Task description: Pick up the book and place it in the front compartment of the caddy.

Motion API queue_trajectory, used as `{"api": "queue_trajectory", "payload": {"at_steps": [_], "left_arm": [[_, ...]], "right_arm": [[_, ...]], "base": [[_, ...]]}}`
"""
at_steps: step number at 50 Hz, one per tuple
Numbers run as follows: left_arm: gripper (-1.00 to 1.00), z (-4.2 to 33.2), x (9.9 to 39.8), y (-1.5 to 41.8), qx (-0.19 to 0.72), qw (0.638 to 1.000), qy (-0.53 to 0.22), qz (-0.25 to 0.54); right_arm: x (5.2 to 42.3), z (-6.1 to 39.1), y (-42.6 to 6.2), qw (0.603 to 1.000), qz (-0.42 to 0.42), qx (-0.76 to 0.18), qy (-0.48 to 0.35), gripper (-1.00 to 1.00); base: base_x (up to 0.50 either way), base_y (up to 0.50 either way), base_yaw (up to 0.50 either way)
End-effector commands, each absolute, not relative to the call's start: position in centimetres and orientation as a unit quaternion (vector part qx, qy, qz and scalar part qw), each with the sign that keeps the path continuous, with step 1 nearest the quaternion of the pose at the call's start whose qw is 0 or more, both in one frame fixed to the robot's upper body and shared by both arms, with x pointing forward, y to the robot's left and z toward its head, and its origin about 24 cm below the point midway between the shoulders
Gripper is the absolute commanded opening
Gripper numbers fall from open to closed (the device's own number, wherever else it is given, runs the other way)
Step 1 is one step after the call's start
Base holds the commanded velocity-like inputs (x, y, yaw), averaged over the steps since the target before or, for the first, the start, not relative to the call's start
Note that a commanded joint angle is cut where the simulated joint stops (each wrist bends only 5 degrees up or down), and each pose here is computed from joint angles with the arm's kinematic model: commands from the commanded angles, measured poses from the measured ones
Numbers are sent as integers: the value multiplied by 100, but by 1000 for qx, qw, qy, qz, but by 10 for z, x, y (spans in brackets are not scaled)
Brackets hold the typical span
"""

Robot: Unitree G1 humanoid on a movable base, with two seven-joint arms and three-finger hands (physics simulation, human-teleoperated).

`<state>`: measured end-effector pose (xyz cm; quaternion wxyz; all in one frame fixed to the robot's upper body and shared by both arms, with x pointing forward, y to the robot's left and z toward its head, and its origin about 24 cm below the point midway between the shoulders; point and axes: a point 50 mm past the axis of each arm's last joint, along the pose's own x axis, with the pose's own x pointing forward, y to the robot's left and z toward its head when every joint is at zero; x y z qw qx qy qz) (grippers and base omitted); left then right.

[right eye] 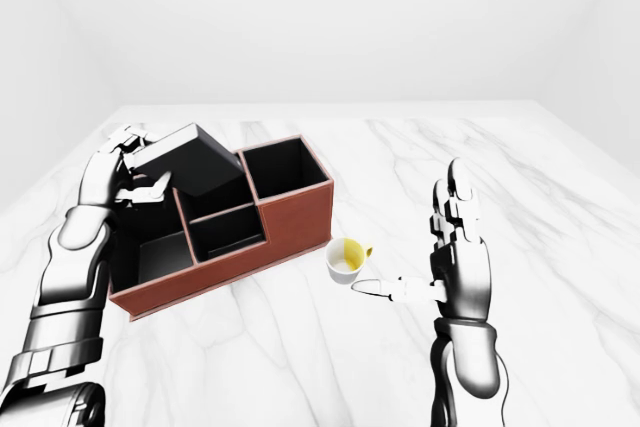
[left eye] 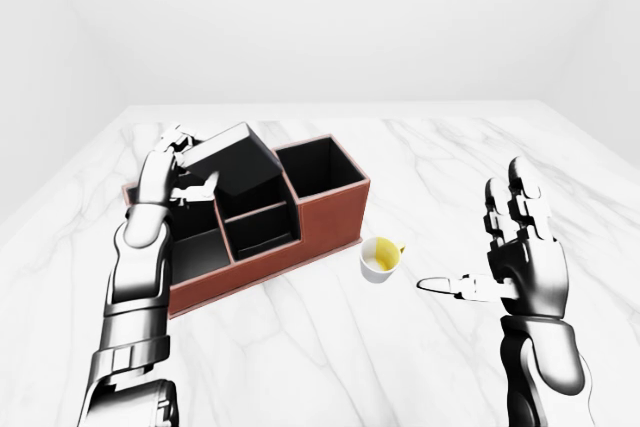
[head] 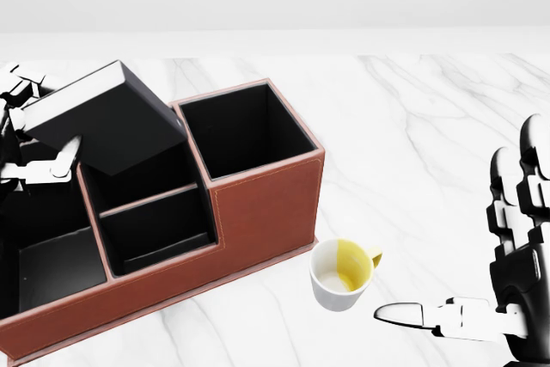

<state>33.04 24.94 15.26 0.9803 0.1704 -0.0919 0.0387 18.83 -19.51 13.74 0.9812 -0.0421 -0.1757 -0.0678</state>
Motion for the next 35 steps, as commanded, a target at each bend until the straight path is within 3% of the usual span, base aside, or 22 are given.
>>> {"api": "queue_trajectory", "payload": {"at_steps": [1,31,35], "left_arm": [[-95,155,336,250,157,982,-93,50],[-95,143,327,269,153,983,-70,77],[-94,135,336,263,161,983,-47,74]], "right_arm": [[189,135,-196,982,-68,-42,-171,99],[185,140,-191,980,-65,-45,-181,99],[182,143,-192,979,-65,-47,-186,99]], "base": [[0,0,0],[0,0,0],[0,0,0]]}}
